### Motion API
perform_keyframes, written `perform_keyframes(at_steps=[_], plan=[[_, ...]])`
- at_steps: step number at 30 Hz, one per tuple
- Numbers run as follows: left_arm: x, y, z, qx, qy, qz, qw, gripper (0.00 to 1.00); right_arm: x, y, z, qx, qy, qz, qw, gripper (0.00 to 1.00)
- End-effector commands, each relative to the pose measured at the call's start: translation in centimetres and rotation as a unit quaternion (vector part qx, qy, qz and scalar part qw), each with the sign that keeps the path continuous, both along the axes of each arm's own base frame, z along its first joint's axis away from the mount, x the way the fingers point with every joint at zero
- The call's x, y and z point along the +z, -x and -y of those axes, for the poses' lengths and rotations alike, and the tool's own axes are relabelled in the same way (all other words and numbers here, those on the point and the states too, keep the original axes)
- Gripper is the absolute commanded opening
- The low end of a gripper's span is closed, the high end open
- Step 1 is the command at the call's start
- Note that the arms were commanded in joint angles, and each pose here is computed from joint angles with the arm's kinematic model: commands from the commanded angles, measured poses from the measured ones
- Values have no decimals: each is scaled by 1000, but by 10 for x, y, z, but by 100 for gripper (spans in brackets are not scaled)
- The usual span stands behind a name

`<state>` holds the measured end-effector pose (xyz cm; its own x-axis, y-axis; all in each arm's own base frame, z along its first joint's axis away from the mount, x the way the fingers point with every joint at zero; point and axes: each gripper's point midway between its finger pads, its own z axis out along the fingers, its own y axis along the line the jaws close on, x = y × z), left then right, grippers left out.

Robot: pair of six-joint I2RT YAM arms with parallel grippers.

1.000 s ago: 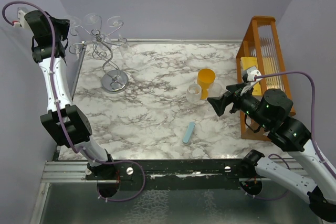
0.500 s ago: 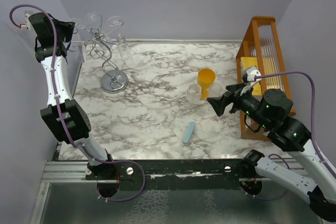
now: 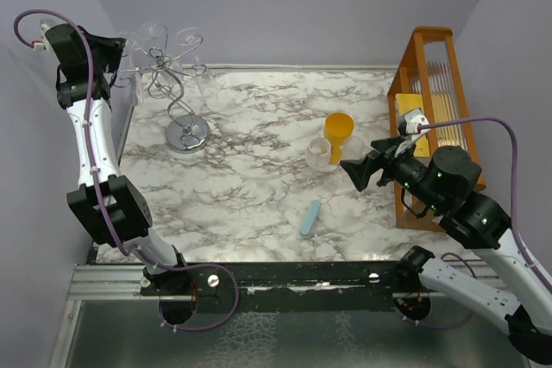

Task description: Take the wine glass off the wine glass rack

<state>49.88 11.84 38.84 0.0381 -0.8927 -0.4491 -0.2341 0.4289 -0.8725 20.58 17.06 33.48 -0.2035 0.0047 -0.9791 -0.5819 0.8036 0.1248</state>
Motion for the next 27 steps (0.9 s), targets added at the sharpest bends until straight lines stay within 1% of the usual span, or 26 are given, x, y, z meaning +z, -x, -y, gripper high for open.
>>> perform_keyframes(at_steps=[1, 9, 14, 17, 22, 24, 27], plan=[[27, 18, 11, -11, -22, 27, 999, 0, 15, 1, 2, -2, -10, 19, 1000, 100], [29, 35, 1, 18, -45, 9, 999, 0, 16, 4, 2, 2, -13, 16, 1000, 100], [40, 62, -17, 80, -81, -4, 994, 0, 20, 6, 5, 0, -15, 18, 1000, 100], [56, 83, -28, 120, -114, -6, 986, 0, 23, 8, 6, 1, -17, 17, 1000, 100], [84, 113, -31, 156, -149, 13, 976, 0, 32, 12, 9, -1, -27, 20, 999, 100], [97, 123, -26, 155, -150, 32, 976, 0, 34, 14, 10, -1, -32, 17, 999, 100], [117, 135, -8, 133, -143, 75, 978, 0, 36, 18, 9, 3, -43, 6, 999, 100]])
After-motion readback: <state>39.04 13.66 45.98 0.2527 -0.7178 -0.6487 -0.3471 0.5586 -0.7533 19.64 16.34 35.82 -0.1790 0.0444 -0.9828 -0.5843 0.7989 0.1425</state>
